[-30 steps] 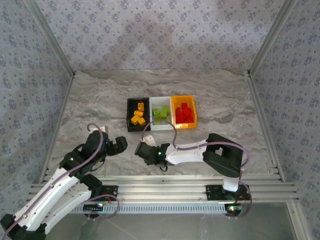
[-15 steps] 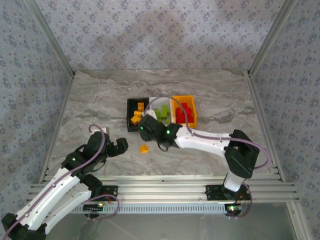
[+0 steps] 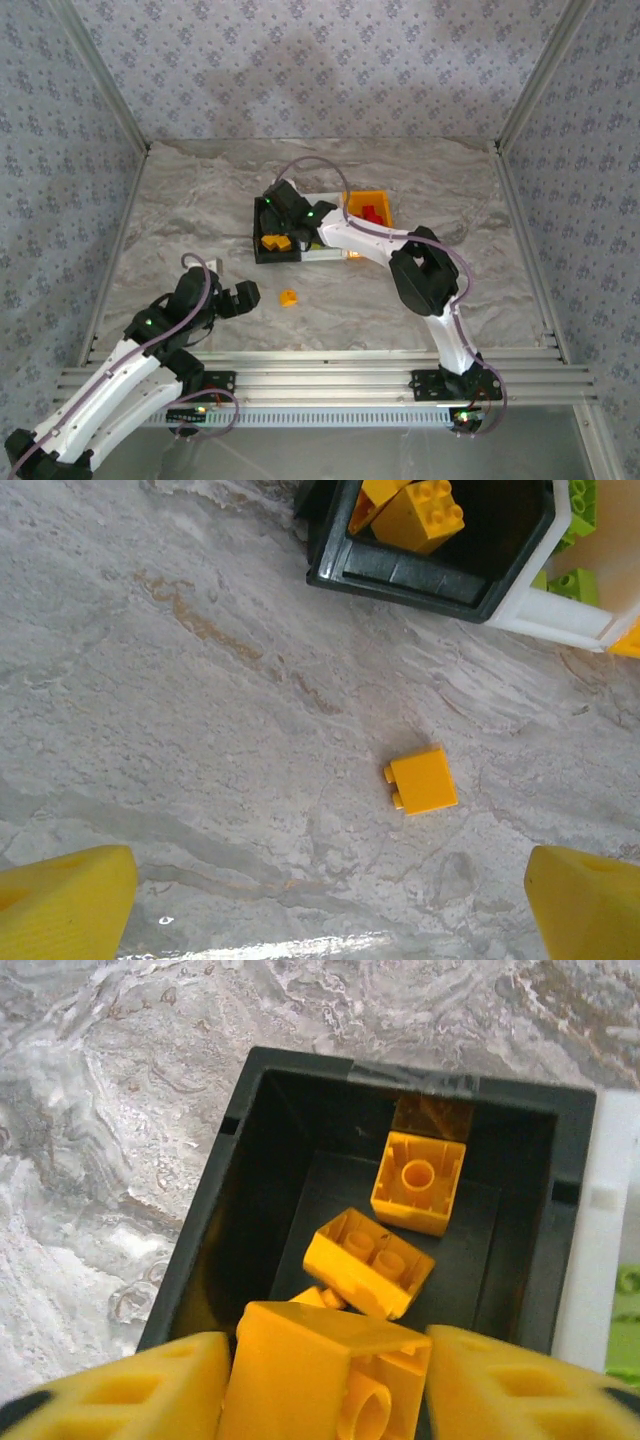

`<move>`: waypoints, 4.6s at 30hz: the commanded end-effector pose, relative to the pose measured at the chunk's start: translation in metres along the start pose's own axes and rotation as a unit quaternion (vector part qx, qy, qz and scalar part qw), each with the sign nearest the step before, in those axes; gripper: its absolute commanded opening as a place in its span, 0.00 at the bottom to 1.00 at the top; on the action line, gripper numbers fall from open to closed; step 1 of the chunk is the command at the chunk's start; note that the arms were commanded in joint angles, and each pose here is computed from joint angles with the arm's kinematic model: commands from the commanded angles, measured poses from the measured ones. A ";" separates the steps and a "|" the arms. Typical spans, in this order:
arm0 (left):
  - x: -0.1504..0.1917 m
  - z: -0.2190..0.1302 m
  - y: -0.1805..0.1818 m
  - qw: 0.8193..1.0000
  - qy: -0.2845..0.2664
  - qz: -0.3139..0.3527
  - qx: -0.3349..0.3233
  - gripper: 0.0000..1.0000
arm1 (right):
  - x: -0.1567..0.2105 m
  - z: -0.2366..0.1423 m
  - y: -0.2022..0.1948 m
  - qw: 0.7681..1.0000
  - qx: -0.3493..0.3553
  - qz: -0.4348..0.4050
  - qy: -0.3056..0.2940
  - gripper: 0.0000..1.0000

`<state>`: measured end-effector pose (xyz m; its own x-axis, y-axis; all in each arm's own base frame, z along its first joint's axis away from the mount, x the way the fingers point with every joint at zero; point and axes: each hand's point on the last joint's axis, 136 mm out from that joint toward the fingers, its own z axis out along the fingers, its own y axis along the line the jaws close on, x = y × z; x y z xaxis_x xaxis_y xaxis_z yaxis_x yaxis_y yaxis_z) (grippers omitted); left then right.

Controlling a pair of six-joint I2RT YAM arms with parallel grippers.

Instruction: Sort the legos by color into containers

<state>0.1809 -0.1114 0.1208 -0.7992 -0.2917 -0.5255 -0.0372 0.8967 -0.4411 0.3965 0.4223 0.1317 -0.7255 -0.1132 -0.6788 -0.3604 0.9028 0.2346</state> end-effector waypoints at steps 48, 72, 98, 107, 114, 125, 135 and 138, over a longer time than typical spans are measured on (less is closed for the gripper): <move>-0.026 -0.026 -0.002 0.999 -0.046 -0.006 -0.004 0.99 | 0.207 -0.036 0.016 0.977 0.056 -0.132 0.160 0.42; -0.025 -0.022 -0.001 0.999 -0.045 -0.015 -0.004 0.99 | 0.020 -0.037 0.026 0.999 -0.017 -0.051 -0.002 0.38; -0.080 -0.031 -0.013 0.987 -0.159 0.000 -0.012 0.99 | -0.059 -0.151 -0.020 0.979 -0.040 0.010 -0.201 0.93; -0.163 -0.045 0.010 0.938 -0.325 0.008 -0.124 1.00 | 0.018 -0.203 -0.113 0.964 0.080 0.082 -0.238 1.00; -0.210 -0.012 0.086 0.920 -0.295 0.000 -0.259 1.00 | 0.051 -0.238 -0.175 0.952 0.141 0.118 -0.246 1.00; -0.211 0.065 0.139 0.913 -0.252 0.092 -0.307 1.00 | 0.093 -0.262 -0.244 0.924 0.204 0.178 -0.269 1.00; -0.193 0.098 0.129 0.918 -0.293 0.151 -0.223 1.00 | 0.102 -0.259 -0.268 0.922 0.248 0.125 -0.270 1.00; -0.194 0.102 0.126 0.918 -0.292 0.155 -0.218 1.00 | 0.097 -0.259 -0.269 0.922 0.247 0.087 -0.285 1.00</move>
<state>0.3772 0.0362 0.0699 -0.4504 -0.0407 -0.8919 -0.2630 0.9607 0.0890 0.2665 0.0652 0.1730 -0.3288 0.2312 -0.9157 0.1739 0.9678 0.1819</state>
